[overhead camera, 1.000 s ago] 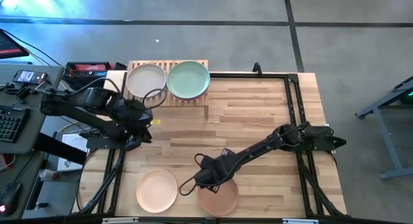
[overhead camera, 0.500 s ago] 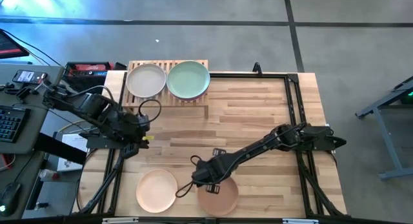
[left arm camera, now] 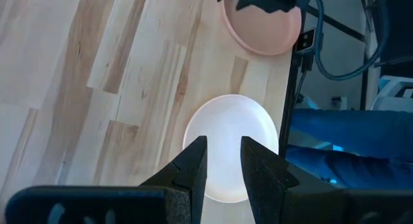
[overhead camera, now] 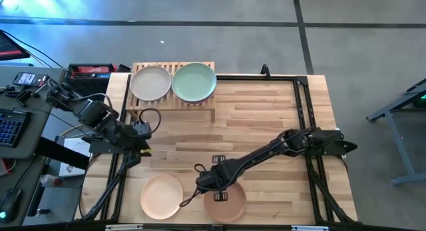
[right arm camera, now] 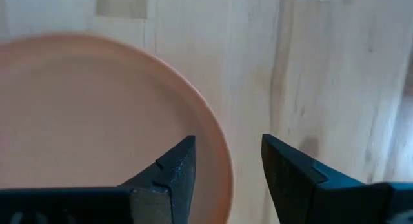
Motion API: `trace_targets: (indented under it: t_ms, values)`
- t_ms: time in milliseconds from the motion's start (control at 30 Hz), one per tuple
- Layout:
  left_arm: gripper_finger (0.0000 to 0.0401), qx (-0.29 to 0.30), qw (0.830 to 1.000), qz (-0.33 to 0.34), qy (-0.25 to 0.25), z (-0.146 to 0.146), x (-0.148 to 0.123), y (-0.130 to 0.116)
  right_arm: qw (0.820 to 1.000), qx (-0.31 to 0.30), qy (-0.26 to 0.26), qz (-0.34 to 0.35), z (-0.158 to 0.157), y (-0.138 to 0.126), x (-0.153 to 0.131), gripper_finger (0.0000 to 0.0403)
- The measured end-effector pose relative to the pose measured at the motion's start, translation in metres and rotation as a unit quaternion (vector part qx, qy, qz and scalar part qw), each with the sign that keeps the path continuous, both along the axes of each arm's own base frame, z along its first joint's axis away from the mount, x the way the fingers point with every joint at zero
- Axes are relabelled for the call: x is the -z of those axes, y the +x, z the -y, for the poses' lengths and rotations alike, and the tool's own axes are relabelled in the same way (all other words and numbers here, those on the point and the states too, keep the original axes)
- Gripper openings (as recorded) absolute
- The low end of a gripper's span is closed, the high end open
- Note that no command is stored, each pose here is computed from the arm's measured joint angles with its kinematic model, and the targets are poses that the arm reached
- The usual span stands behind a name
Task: Place and stack plates onto a shelf
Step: Stack the brown plate on top of the gray plate on the shelf
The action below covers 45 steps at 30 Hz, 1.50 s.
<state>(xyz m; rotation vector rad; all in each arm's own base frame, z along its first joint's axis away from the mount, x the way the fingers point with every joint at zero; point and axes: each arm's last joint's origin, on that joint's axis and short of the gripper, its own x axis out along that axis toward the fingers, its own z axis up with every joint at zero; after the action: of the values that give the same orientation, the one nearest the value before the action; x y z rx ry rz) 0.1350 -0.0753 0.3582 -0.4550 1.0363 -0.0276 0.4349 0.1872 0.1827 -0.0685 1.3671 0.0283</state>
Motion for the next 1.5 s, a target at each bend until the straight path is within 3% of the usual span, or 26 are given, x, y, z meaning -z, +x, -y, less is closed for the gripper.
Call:
trace_targets:
  t_ms: [333, 967, 1100, 1300, 1500]
  values:
    - [0.0083, 0.008, 1.000, 0.004, 0.013, 0.007, 0.001, 0.000, 1.000, -0.010, -0.018, -0.013, 0.002, 0.004, 0.016, 0.0154]
    - [0.0083, 0.011, 0.999, -0.018, 0.026, 0.016, 0.010, 0.013, 0.998, -0.035, 0.023, -0.043, 0.007, 0.009, 0.032, 0.0151]
    - [0.0083, 0.011, 0.999, -0.022, 0.029, 0.017, 0.011, 0.015, 0.998, -0.033, 0.029, -0.044, 0.007, 0.009, 0.032, 0.0118]
    - [0.0083, 0.011, 0.999, -0.026, 0.031, 0.018, 0.013, 0.017, 0.998, -0.016, 0.045, -0.051, 0.008, 0.010, 0.032, 0.0015]
    - [0.0083, 0.011, 0.999, -0.027, 0.032, 0.018, 0.013, 0.017, 0.997, 0.012, 0.050, -0.062, 0.010, 0.008, 0.032, 0.0009]
